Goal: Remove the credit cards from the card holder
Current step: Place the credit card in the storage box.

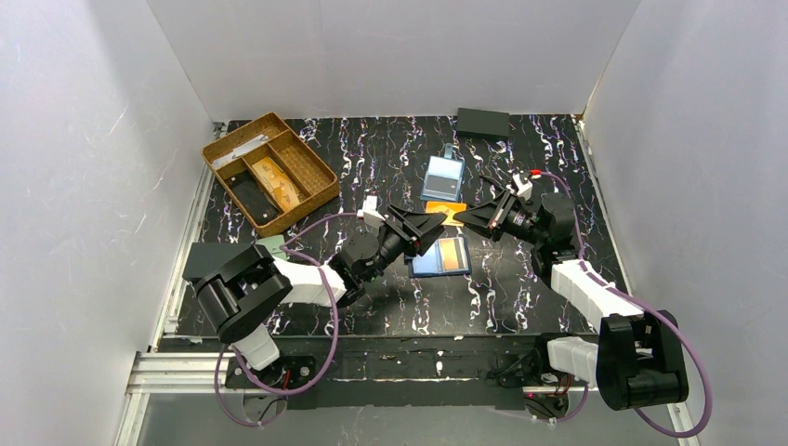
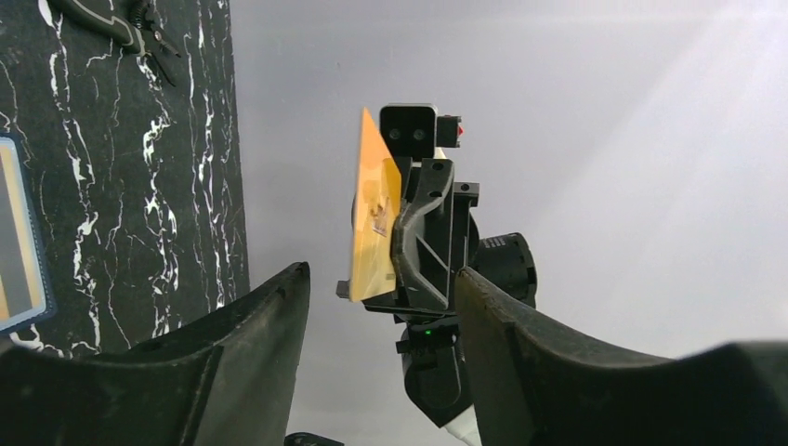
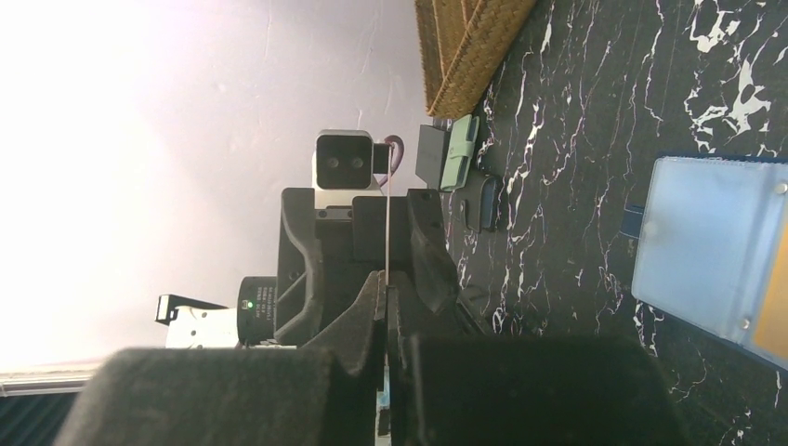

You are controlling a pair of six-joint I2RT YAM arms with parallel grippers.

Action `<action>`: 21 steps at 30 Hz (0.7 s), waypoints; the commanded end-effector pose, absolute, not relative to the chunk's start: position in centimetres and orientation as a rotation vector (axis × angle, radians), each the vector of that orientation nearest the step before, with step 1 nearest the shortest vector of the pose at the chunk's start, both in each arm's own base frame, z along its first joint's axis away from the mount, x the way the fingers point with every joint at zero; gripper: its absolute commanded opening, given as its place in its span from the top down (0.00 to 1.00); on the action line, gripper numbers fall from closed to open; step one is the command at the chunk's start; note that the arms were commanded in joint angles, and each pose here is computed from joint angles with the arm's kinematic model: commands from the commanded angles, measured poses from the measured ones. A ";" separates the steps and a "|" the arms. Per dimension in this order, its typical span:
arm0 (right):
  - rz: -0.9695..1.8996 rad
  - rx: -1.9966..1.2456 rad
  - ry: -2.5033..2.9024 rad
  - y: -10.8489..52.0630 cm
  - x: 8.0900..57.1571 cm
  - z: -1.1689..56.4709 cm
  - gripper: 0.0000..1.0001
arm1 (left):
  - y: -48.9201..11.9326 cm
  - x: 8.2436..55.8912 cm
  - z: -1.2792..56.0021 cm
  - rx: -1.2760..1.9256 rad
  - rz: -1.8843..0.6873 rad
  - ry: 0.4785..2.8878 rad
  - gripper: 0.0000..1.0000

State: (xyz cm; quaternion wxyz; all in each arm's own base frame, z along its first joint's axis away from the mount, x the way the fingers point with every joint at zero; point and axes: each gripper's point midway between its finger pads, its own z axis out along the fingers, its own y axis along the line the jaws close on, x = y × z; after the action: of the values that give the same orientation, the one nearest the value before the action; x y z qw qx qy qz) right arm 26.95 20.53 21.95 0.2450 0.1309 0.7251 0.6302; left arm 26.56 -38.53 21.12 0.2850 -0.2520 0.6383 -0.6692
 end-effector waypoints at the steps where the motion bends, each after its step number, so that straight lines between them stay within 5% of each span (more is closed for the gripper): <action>1: 1.712 0.324 1.925 20.4 27.0 22.9 0.99 | -38.8 27.1 23.0 -0.693 -1.826 1.631 0.47; 10: 1.706 0.336 1.933 20.3 27.1 22.6 0.99 | -39.4 27.4 22.6 -0.704 -1.851 1.624 0.67; 17: 1.693 0.331 1.942 20.3 26.9 22.3 0.99 | -39.6 27.8 22.6 -0.702 -1.866 1.583 0.97; 21: 1.684 0.305 1.942 20.3 26.7 22.4 0.99 | -39.3 27.8 22.2 -0.648 -1.826 1.569 1.00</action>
State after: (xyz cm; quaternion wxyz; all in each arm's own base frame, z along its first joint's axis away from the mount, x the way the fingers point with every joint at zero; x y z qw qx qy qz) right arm 27.03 20.37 21.32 0.2453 0.1407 0.7285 0.6240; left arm 27.50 -39.49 20.58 0.2809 -0.2626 0.6183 -0.6855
